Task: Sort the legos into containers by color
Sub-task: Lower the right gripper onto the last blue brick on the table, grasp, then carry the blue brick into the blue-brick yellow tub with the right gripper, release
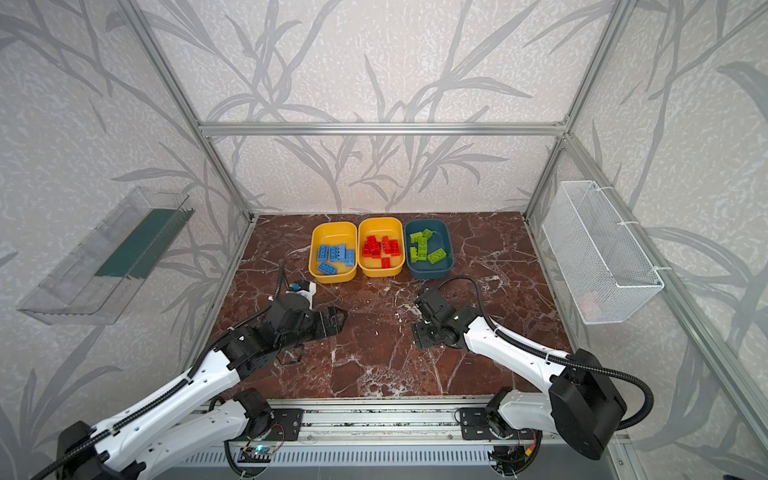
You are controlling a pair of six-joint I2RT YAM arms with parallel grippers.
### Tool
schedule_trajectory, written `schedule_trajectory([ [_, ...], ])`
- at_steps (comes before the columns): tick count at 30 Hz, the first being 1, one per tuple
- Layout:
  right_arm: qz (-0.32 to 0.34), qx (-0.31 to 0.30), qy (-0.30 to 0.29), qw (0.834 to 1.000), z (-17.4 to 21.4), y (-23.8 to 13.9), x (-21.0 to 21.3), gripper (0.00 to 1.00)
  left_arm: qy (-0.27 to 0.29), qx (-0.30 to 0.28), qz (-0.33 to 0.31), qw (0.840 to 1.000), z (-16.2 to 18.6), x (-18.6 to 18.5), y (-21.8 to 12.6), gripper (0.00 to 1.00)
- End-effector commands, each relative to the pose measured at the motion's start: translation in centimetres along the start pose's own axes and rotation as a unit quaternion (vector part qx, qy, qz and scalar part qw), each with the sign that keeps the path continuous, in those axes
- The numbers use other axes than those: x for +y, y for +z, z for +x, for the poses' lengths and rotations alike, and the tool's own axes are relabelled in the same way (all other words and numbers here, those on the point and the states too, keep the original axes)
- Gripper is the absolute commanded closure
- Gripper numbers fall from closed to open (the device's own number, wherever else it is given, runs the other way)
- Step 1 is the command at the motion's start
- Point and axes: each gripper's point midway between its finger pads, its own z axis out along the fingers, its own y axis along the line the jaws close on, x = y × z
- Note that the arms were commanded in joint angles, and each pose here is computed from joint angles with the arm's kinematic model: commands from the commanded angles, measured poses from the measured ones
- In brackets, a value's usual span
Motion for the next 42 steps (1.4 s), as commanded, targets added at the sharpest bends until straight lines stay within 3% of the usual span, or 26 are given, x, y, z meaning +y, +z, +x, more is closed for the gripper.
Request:
schedule_trajectory([
  [1, 0.016, -0.017, 0.024, 0.999, -0.7, 0.3, -0.9, 0.28, 0.003, -0.002, 0.019, 1.000, -0.2, -1.6, 0.8, 0.01],
  [5, 0.027, 0.000, 0.031, 0.999, -0.7, 1.7, -1.4, 0.29, 0.014, 0.011, 0.014, 1.000, 0.1, -2.1, 1.8, 0.01],
  [11, 0.032, 0.049, 0.030, 0.998, -0.7, 3.7, -1.4, 0.39, 0.027, 0.017, -0.014, 0.999, 0.0, -1.6, 2.7, 0.01],
  [18, 0.045, 0.103, 0.033, 0.993, -0.6, 5.0, -1.2, 0.65, 0.037, 0.003, -0.081, 0.996, -1.0, 0.2, 2.7, 0.01],
  [22, 0.037, 0.094, 0.030, 0.994, -1.8, 4.4, -0.6, 0.72, 0.040, -0.008, -0.112, 0.993, -1.5, 1.3, 2.6, 0.01],
  [31, -0.046, 0.046, 0.015, 0.998, -8.3, 1.4, 4.4, 0.74, -0.024, -0.032, -0.140, 0.989, -3.3, 5.1, 1.4, 0.01],
  [38, -0.163, -0.029, -0.007, 0.986, -17.6, -0.3, 11.2, 0.74, -0.056, -0.061, -0.158, 0.984, -4.6, 7.7, -0.2, 0.01],
  [42, -0.196, -0.052, -0.024, 0.979, -22.7, 0.3, 14.2, 0.74, -0.062, -0.063, -0.171, 0.981, -4.9, 8.3, -0.6, 0.01],
])
